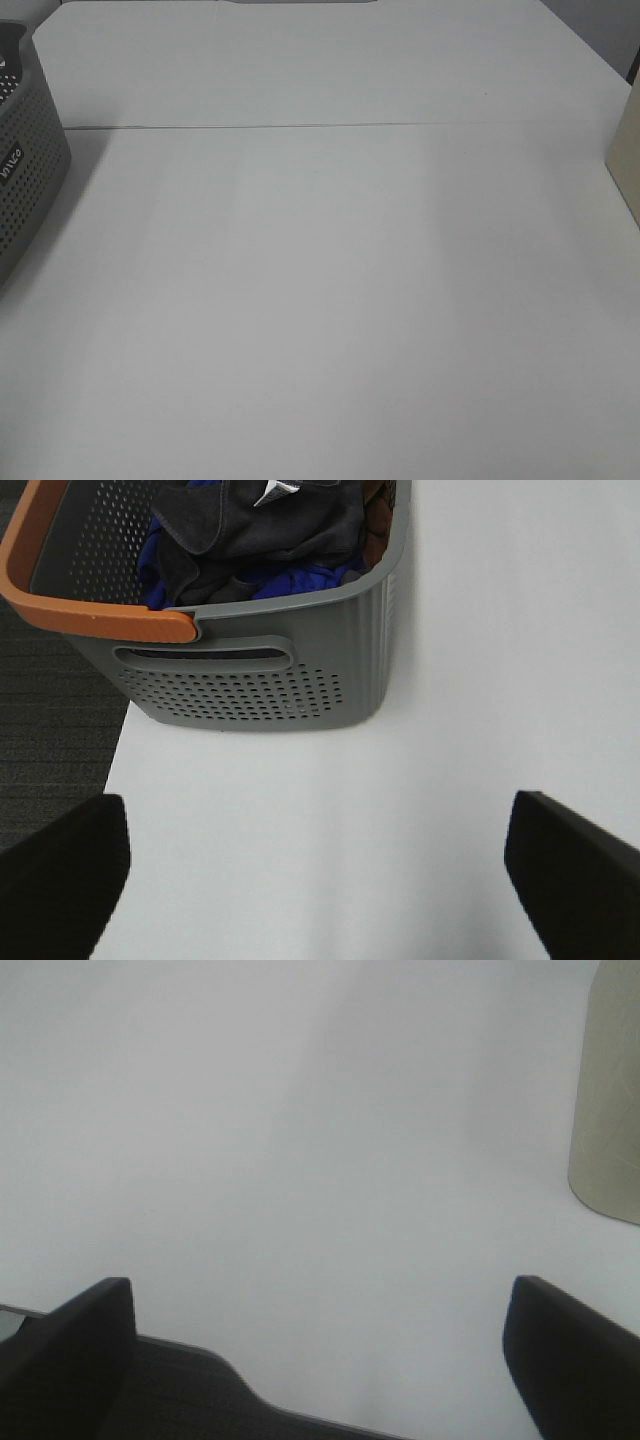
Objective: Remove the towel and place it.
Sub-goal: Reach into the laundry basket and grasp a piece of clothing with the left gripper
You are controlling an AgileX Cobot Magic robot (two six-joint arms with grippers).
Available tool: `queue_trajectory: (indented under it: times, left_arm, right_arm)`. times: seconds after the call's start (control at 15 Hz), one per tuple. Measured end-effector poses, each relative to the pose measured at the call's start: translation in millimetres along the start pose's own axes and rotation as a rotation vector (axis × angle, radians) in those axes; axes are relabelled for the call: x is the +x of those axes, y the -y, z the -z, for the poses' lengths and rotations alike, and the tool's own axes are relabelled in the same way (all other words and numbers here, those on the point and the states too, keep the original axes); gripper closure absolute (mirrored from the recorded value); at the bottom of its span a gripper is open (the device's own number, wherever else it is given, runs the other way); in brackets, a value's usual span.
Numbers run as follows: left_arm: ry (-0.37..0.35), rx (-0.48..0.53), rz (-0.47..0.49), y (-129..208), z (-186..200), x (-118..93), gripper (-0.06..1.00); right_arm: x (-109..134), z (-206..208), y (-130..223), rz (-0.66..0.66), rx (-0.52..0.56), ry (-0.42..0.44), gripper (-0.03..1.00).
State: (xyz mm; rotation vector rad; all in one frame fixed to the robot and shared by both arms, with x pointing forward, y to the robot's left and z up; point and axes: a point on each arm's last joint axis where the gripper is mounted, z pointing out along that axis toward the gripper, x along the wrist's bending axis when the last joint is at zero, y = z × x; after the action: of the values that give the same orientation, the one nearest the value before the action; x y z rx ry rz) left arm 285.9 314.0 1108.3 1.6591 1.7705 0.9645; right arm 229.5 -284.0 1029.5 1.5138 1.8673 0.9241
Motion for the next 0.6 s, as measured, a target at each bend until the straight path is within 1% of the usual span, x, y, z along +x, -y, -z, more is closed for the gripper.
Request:
queue_trajectory:
  times: [0.2, 0.4, 0.53, 0.6]
  left_arm:
    - [0.002, 0.047, -0.013, -14.5, -9.9, -1.0, -0.01]
    - [0.021, 0.112, -0.014, -39.5, -25.3, -4.1, -0.01]
    - [0.025, 0.17, -0.048, -57.3, -42.2, -6.0, -0.01]
    - [0.029, 0.225, -0.076, -72.9, -57.5, -7.6, 0.0]
  right_arm:
    - [0.0, 0.0, 0.0, 0.0, 0.0, 0.0, 0.02]
    - [0.0, 0.0, 0.0, 0.0, 0.0, 0.0, 0.02]
    - [0.0, 0.0, 0.0, 0.0, 0.0, 0.0, 0.02]
    - [0.0, 0.0, 0.0, 0.0, 0.0, 0.0, 0.02]
